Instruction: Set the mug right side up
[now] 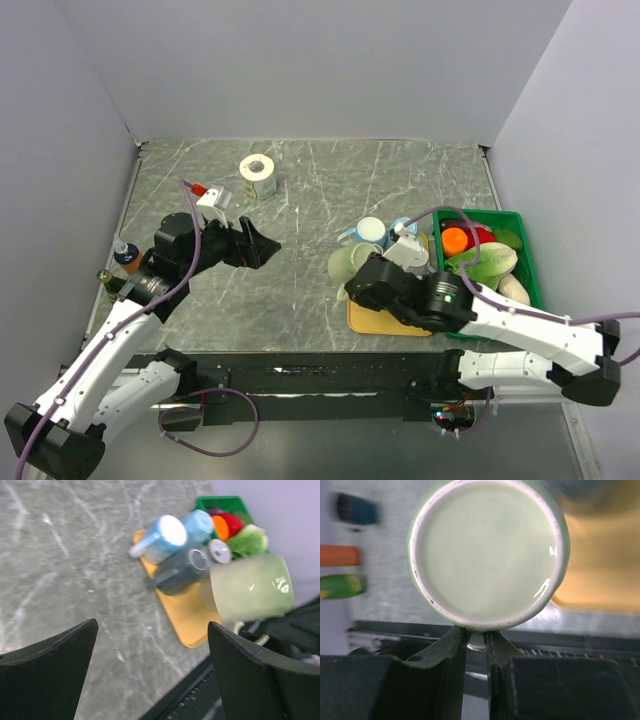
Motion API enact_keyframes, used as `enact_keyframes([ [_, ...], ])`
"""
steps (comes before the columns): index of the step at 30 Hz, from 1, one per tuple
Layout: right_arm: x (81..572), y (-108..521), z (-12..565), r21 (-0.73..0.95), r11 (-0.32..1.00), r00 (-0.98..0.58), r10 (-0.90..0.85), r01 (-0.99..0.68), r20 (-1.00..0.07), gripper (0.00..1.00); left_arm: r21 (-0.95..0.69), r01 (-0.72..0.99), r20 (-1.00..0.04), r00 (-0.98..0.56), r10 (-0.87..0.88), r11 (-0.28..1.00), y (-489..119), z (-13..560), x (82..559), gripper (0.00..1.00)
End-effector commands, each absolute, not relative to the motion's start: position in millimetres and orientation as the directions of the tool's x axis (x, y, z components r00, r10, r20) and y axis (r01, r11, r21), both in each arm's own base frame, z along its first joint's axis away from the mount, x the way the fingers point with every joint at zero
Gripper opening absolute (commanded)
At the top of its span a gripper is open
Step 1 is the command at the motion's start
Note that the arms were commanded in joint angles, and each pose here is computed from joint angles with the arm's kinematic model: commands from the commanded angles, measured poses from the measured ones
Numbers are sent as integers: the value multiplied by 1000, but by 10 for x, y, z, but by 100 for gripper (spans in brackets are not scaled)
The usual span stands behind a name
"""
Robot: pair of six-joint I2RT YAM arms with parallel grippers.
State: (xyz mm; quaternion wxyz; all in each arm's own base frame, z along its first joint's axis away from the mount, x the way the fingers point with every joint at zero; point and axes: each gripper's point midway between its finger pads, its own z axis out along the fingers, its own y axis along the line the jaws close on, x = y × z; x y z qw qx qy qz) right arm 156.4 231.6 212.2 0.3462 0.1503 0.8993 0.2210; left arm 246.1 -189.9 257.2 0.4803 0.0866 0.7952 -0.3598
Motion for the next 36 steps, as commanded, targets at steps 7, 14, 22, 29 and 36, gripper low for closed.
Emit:
enact_keyframes([
  [7, 1936, 2535, 3836, 710, 599, -338, 625, -371, -704, 0, -638, 683, -769, -553, -319, 355, -2282, 3478, 1920, 96],
  [14, 1843, 2679, 4459, 692, 468, -273, 682, -550, -678, 0, -604, 788, -758, -522, -392, 117, -2360, 3840, 1643, 96],
  [22, 1639, 2815, 4777, 674, 320, -308, 705, -666, -638, 0, -585, 811, -730, -534, -428, -14, -2372, 4068, 1510, 96],
  [29, 1555, 3011, 4771, 656, 257, -344, 685, -710, -642, 0, -601, 794, -685, -572, -452, -94, -2440, 4187, 1524, 96],
  [36, 1518, 3175, 4726, 655, 218, -381, 665, -724, -642, 0, -605, 792, -677, -565, -472, -80, -2476, 4255, 1558, 86],
])
